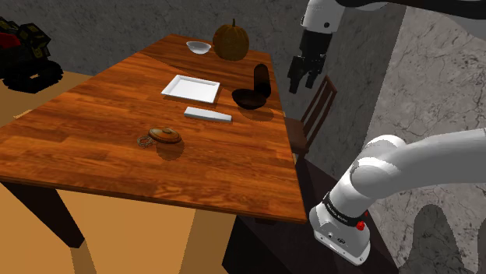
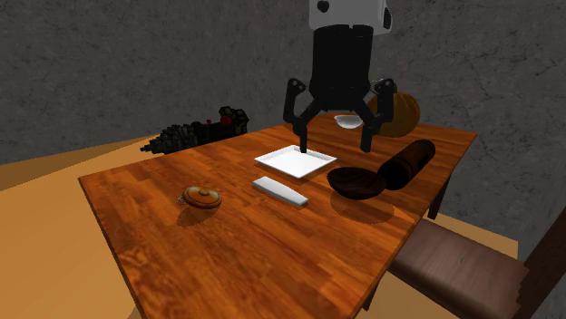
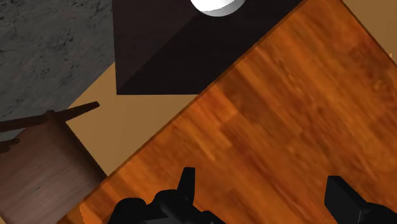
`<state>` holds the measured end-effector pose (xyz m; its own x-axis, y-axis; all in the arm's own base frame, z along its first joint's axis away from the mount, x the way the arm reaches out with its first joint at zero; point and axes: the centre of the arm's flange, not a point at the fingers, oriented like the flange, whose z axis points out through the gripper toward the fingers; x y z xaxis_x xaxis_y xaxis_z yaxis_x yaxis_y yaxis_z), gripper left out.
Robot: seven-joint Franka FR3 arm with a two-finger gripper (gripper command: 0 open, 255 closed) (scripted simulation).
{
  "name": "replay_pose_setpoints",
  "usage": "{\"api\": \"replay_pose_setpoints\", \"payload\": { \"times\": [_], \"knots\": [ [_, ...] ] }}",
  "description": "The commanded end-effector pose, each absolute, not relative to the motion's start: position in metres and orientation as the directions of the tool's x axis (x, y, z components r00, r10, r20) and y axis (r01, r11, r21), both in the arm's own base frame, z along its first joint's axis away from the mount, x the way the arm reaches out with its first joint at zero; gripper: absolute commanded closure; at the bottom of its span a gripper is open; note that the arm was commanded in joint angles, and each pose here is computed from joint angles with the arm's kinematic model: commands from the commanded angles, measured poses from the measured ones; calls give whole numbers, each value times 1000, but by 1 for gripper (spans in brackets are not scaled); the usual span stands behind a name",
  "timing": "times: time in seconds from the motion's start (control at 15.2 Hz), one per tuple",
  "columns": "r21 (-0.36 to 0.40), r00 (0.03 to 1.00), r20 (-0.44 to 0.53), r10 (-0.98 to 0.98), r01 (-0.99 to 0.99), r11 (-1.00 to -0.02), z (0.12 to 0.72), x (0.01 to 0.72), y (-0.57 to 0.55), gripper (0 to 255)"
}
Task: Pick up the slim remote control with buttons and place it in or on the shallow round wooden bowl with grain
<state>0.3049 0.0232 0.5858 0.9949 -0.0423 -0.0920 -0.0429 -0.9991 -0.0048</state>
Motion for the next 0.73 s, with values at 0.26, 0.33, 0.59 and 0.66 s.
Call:
{"api": "replay_pose_setpoints", "payload": {
  "times": [0.26, 0.33, 0.59, 0.66],
  "knots": [
    [-9, 995, -80, 52, 51, -999, 556, 346, 16, 0],
    [-10, 994, -77, 75, 75, -997, 548, 356, 15, 0],
    [-13, 984, -65, 169, 168, -986, 518, 398, 13, 0],
    [-14, 979, -62, 192, 191, -981, 511, 408, 13, 0]
  ]
}}
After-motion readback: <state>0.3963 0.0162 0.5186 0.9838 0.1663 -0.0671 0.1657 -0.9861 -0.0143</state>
